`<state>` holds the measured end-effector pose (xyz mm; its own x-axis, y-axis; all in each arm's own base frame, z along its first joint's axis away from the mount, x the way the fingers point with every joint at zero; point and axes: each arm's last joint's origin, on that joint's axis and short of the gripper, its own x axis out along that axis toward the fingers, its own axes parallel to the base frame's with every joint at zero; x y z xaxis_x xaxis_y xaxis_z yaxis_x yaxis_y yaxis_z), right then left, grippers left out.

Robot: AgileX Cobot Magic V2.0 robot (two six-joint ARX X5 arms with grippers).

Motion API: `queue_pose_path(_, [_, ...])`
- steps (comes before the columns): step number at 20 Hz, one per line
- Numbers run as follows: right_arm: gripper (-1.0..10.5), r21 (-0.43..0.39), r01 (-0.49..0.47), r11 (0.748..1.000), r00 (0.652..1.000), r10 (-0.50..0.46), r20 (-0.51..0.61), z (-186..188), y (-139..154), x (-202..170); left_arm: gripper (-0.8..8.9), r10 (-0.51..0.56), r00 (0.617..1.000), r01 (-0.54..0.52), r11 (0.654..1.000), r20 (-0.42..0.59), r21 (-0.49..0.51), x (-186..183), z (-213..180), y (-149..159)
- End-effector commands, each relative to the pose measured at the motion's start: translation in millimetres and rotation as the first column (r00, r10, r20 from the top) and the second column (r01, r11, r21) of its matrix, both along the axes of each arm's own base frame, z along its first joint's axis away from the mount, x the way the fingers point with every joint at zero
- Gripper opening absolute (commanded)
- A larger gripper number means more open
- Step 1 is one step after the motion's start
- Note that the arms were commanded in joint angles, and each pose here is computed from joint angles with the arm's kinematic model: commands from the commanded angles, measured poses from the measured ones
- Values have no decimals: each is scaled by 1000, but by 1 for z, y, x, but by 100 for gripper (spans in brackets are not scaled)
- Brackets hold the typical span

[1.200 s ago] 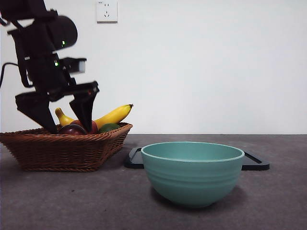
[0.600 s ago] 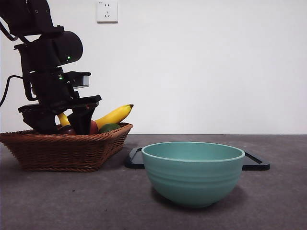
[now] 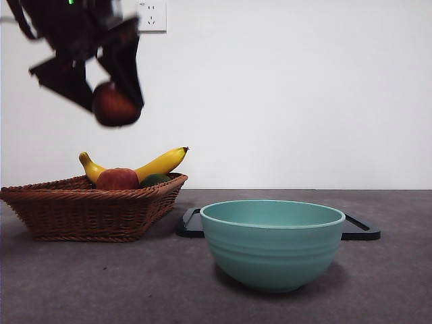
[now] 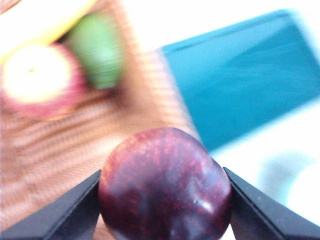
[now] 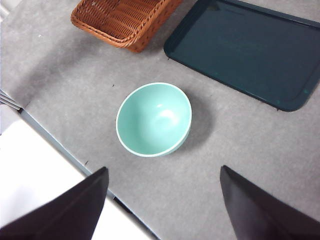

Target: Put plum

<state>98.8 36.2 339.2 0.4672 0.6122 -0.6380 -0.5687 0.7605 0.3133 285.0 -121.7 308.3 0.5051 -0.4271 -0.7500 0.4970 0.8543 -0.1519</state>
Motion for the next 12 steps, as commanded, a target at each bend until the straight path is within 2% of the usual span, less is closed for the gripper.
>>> queue_pose_path(1, [357, 8, -4, 1000, 1000, 3, 30, 6, 1, 1, 302, -79, 996, 80, 997, 36, -15, -18, 16, -15])
queue_pose_path(5, [357, 7, -4, 1000, 1000, 3, 29, 6, 1, 1, 302, -239, 970, 240, 970, 38, -31, -47, 21, -51])
queue_pose_path(12, [357, 7, -4, 1000, 1000, 3, 30, 6, 1, 1, 302, -440, 898, 440, 898, -18, 3, -70, -4, -111])
